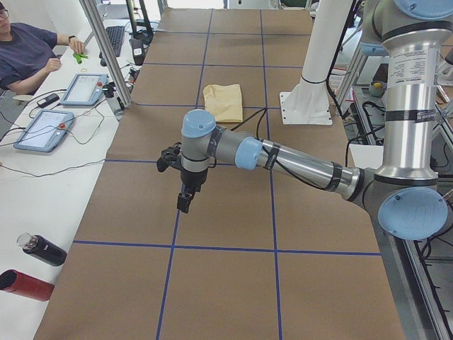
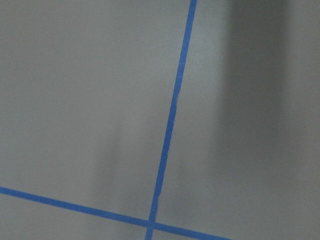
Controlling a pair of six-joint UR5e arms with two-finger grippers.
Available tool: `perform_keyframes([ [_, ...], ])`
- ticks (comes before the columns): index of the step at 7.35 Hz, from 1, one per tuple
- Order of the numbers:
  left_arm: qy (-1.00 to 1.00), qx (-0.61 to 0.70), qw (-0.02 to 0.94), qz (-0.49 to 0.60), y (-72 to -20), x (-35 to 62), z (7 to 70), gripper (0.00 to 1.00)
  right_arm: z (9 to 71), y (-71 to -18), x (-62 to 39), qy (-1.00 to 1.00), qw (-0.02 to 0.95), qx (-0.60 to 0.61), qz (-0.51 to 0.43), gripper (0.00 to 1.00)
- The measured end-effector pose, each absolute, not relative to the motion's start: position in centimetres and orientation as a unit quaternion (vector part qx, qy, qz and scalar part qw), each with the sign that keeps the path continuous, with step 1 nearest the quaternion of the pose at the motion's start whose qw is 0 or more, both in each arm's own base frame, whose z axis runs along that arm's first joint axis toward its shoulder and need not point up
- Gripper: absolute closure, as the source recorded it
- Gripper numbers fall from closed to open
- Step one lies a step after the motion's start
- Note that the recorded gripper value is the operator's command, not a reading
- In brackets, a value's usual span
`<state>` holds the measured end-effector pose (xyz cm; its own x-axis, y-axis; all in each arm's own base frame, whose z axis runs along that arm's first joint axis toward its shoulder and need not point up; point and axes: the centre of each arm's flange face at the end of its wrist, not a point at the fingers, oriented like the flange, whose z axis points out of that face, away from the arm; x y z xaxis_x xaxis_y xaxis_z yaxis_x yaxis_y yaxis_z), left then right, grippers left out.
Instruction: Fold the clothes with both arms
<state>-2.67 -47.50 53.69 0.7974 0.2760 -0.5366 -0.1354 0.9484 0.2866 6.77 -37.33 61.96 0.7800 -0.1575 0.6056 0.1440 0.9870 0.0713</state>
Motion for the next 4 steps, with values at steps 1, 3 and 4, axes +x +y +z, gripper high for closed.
perform_keyframes([
  [1,0.307,0.102,0.941,0.1,-46.1,-3.9,55.7,0.0,62.0,-37.0,7.1,-0.324,0.944,0.008,-0.066,0.0],
  [3,0.366,0.082,0.924,0.073,-42.5,-6.4,58.8,0.0,61.2,-37.6,7.0,-0.328,0.943,0.012,-0.052,0.0],
  [4,0.388,0.07,0.917,0.062,-40.8,-6.7,60.1,0.0,61.1,-37.8,7.0,-0.329,0.943,0.014,-0.05,0.0],
])
